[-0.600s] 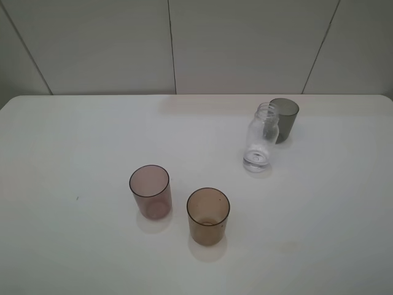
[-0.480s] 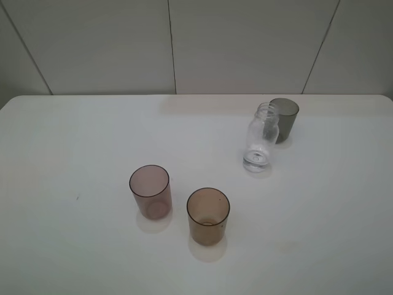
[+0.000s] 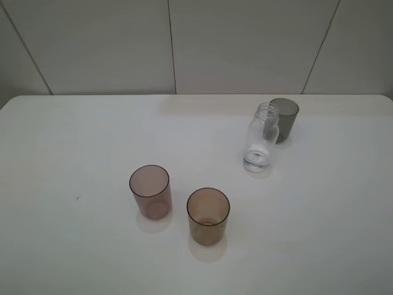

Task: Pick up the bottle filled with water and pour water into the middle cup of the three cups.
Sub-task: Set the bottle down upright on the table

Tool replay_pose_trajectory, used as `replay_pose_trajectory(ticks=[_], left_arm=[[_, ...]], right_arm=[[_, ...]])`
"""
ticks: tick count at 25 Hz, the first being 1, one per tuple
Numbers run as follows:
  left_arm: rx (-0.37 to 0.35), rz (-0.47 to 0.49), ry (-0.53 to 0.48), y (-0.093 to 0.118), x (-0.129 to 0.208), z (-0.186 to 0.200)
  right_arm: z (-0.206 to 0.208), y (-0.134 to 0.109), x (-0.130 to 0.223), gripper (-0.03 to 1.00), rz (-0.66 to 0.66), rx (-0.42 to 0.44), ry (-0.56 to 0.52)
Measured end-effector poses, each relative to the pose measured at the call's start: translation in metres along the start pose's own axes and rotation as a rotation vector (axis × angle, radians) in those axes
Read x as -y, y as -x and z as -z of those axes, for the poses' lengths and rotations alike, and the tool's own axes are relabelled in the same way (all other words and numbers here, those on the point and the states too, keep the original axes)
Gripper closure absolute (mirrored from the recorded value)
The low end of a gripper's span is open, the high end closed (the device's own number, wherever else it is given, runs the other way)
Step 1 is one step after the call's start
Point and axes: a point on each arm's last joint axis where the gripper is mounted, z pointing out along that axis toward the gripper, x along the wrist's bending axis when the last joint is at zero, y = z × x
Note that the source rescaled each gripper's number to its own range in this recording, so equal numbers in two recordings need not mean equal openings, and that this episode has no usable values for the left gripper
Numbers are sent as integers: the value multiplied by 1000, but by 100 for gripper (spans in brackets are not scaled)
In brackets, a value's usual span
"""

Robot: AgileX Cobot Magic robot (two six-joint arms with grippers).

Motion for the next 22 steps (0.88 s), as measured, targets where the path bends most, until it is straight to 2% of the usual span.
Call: replay_pose_trajectory(ticks=[22], left_arm=[[0, 0, 0, 0, 0, 0]], right_arm=[[0, 0, 0, -3, 0, 0, 0]])
